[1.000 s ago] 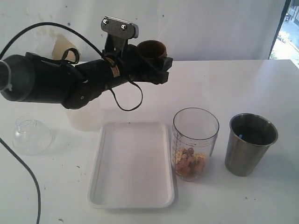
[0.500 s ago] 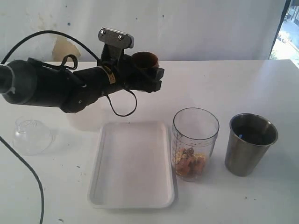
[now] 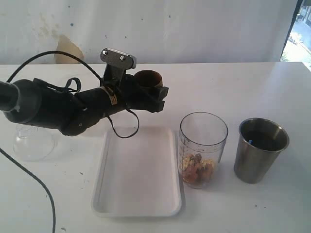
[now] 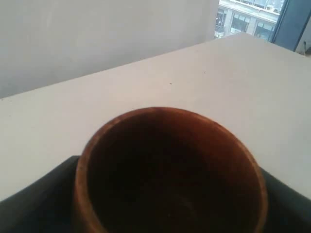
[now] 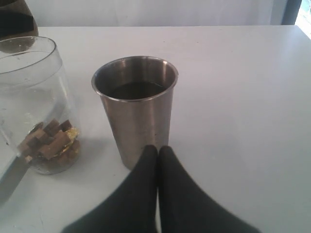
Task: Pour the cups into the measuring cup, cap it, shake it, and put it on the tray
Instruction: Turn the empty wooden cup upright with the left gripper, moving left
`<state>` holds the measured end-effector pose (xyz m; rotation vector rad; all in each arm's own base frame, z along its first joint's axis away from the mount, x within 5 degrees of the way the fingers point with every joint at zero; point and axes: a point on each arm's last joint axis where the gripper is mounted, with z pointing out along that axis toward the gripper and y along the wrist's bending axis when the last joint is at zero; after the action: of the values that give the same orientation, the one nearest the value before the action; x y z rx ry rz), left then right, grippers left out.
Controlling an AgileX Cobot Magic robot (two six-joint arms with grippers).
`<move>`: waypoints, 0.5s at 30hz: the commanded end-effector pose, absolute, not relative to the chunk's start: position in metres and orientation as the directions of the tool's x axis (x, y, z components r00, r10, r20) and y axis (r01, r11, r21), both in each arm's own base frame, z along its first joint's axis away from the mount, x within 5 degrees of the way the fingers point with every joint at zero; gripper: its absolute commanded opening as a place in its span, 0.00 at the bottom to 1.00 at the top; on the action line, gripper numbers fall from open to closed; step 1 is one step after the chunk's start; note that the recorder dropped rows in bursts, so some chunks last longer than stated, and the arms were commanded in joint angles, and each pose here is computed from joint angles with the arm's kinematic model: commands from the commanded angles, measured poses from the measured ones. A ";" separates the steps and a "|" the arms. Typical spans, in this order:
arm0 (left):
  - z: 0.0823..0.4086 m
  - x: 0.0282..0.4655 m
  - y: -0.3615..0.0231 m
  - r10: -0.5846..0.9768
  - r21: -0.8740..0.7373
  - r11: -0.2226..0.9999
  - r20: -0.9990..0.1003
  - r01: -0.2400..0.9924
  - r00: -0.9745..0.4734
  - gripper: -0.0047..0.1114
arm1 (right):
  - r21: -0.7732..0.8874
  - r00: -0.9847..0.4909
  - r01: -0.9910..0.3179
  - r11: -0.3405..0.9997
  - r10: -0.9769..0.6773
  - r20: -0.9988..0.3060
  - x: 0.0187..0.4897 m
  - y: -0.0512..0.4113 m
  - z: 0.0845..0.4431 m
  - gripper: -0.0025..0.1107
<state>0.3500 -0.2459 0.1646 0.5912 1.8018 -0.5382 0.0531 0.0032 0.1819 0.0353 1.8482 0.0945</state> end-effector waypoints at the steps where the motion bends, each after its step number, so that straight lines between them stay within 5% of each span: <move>1: 0.144 0.352 -0.249 0.104 -0.092 0.769 -0.958 0.633 -0.266 0.04 | 0.082 -0.264 -0.023 0.996 0.073 -0.962 0.053 0.003 0.181 0.02; 15: 0.129 0.378 -0.251 0.193 -0.041 0.798 -0.928 0.601 -0.320 0.04 | 0.082 -0.264 -0.023 0.996 0.073 -0.962 0.053 0.003 0.181 0.02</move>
<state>0.3756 -0.2499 0.1258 0.5986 1.8987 -0.4691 0.0531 0.0032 0.1819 0.0353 1.8482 0.0945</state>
